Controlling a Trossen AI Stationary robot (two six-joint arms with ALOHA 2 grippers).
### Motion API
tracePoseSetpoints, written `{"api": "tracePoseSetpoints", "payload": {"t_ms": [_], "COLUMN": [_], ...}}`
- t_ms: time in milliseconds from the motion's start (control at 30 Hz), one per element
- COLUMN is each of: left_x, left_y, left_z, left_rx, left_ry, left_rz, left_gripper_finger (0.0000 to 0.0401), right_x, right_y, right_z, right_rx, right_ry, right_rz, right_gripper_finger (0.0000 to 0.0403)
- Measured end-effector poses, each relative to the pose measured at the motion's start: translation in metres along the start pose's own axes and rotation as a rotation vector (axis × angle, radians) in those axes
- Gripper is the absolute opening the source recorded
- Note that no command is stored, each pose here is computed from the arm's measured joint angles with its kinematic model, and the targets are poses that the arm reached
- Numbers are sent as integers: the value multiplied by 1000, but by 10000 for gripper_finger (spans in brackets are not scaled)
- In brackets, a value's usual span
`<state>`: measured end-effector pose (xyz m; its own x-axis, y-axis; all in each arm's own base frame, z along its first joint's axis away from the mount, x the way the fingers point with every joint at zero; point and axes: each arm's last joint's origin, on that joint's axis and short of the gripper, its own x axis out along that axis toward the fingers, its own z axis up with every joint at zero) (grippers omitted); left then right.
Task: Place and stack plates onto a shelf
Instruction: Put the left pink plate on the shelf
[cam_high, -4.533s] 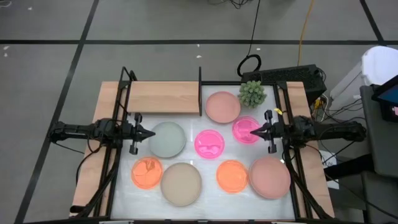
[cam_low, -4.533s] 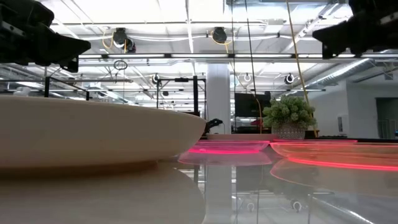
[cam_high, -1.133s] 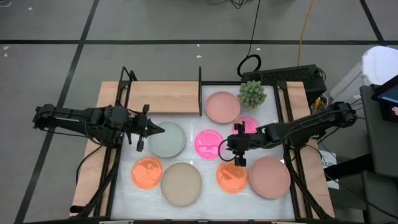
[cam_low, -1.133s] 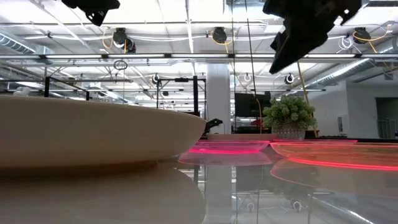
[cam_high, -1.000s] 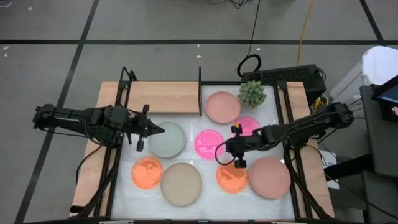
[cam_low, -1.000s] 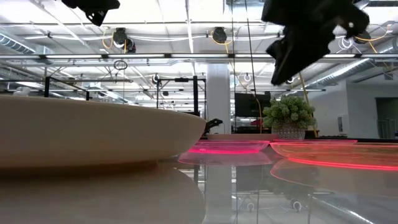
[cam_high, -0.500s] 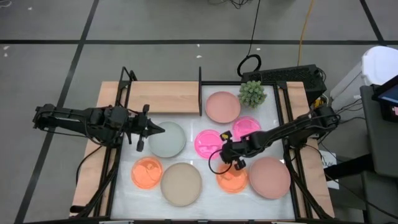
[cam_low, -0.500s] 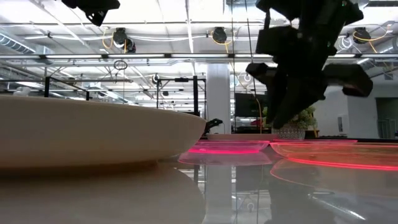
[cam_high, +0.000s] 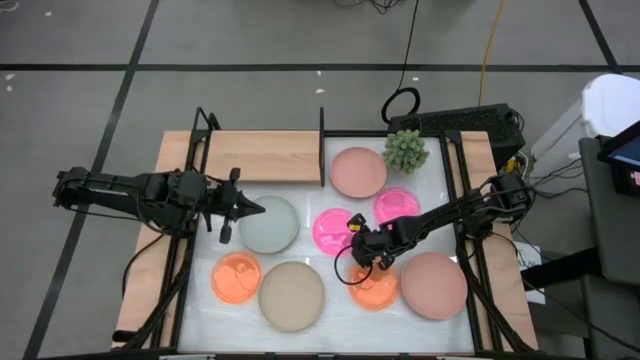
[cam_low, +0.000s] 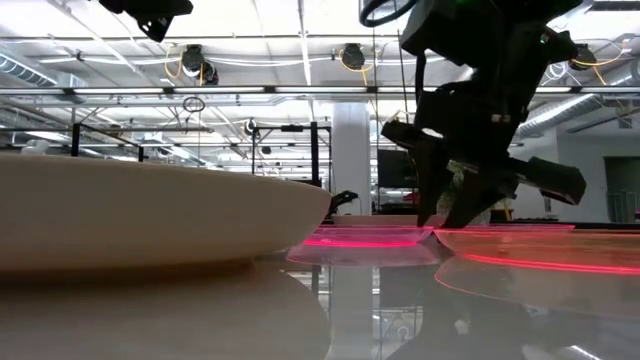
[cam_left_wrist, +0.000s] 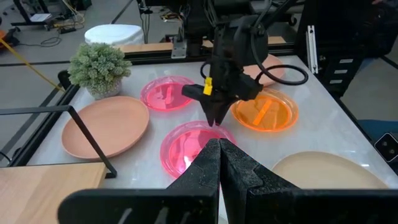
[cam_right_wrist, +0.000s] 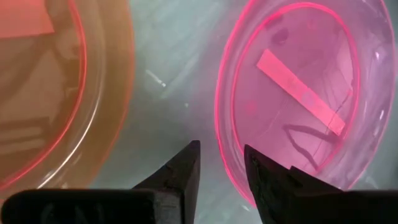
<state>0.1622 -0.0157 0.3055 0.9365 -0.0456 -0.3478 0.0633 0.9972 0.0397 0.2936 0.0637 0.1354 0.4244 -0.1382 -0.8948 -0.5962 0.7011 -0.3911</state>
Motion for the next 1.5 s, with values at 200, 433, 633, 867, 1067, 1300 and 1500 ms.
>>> {"api": "tracePoseSetpoints", "payload": {"t_ms": [200,433,633,867,1067,1300,1500], "left_x": [0,0,0,0,0,9,24], "left_y": [0,0,0,0,0,-1,-1], "left_z": [0,0,0,0,0,-2,-1], "left_rx": [3,7,7,8,8,16,43], "left_ry": [0,0,0,0,1,35,28], "left_rz": [0,0,0,0,0,-1,0], "left_gripper_finger": [3,3,3,3,4,29,86], "right_x": [0,1,1,0,-9,-32,-40], "right_y": [0,-1,-1,0,3,1,1], "right_z": [0,-1,-1,1,7,12,10], "right_rx": [-24,-51,-50,-61,-70,-60,-12], "right_ry": [4,19,18,10,-10,-88,-89], "right_rz": [-2,-19,-18,-25,-80,-122,-109], "right_gripper_finger": [79,15,3,1,0,0,1]}}
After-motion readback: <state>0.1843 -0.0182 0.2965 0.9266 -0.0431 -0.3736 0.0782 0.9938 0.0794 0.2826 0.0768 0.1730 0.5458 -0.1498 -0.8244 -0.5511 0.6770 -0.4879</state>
